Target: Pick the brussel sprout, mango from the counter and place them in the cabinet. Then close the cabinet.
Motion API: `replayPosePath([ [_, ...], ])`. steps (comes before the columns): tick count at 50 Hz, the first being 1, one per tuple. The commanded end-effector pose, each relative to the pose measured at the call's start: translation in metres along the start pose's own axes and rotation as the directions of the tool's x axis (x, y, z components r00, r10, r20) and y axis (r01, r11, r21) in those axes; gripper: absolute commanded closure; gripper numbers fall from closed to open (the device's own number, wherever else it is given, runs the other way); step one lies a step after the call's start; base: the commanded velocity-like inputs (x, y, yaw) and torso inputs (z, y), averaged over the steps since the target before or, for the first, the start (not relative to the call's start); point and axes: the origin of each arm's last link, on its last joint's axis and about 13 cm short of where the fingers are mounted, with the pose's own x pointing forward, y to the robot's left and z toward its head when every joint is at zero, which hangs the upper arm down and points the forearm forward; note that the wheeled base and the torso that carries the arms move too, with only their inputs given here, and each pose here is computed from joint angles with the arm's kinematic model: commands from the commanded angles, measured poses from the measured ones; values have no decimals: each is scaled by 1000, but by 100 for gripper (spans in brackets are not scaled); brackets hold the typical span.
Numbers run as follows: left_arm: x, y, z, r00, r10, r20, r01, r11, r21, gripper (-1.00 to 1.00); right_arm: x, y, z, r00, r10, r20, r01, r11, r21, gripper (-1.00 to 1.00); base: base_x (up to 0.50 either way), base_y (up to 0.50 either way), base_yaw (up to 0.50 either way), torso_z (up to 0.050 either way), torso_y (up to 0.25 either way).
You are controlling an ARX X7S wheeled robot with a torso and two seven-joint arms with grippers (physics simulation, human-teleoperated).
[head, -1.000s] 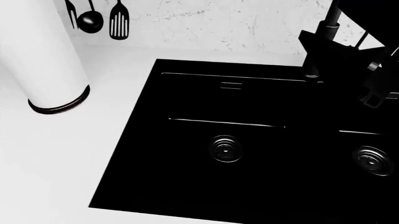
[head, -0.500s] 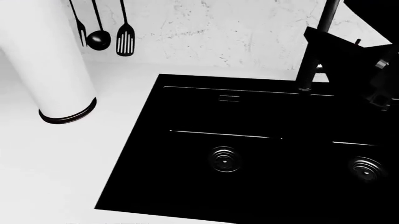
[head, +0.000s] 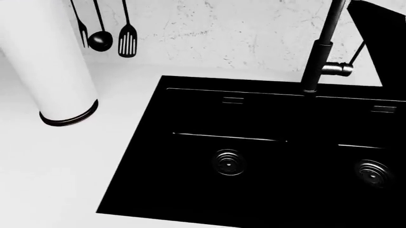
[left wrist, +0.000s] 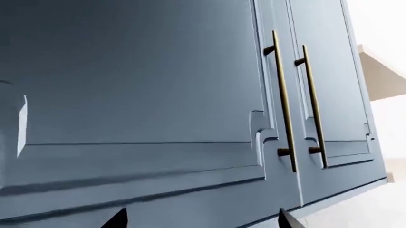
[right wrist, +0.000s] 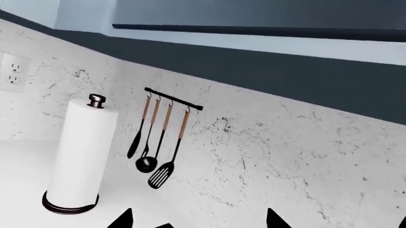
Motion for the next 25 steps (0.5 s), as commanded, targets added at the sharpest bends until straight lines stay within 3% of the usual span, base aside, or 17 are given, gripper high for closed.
replayPosePath([
  [1, -31, 18, -27, 999, -21, -26, 23, 998, 65, -100, -13, -6, 9, 999, -44, 15, 44, 999, -24, -100, 0, 0, 0, 0, 0],
  [15, -43, 58, -50, 990, 131, -59, -123, 986, 115, -100, -30, -8, 12, 996, -87, 35, 89, 995, -43, -100, 0, 0, 0, 0, 0],
  [16, -44, 61, -53, 987, 149, -60, -141, 983, 118, -100, -70, -23, 5, 960, -278, 7, 278, 960, 15, -100, 0, 0, 0, 0, 0],
  [17, -45, 64, -55, 984, 167, -61, -159, 980, 117, -100, -95, -34, 6, 913, -392, -114, 380, 918, -113, -100, 0, 0, 0, 0, 0],
  [18, -46, 66, -57, 982, 181, -61, -173, 978, 118, -100, -108, -35, 17, 866, -465, -186, 397, 864, -310, -100, 0, 0, 0, 0, 0],
  [19, -48, 68, -59, 978, 198, -59, -191, 975, 116, -100, -116, -31, 36, 835, -515, -194, 370, 786, -496, -100, 0, 0, 0, 0, 0],
  [20, -49, 70, -61, 976, 211, -56, -204, 972, 115, -100, -109, -27, 53, 835, -514, -199, 285, 712, -642, -100, 0, 0, 0, 0, 0],
  [21, -51, 72, -62, 973, 223, -52, -216, 970, 112, -100, -94, -21, 63, 869, -462, -177, 203, 659, -724, -100, 0, 0, 0, 0, 0],
  [22, -52, 73, -63, 971, 233, -47, -227, 968, 109, -100, -86, -15, 64, 913, -408, -22, 275, 654, -705, -100, 0, 0, 0, 0, 0],
  [25, -60, 73, -61, 969, 245, -20, -242, 966, 93, -100, -76, 1, 53, 856, -490, 168, 511, 749, -421, -100, 0, 0, 0, 0, 0],
])
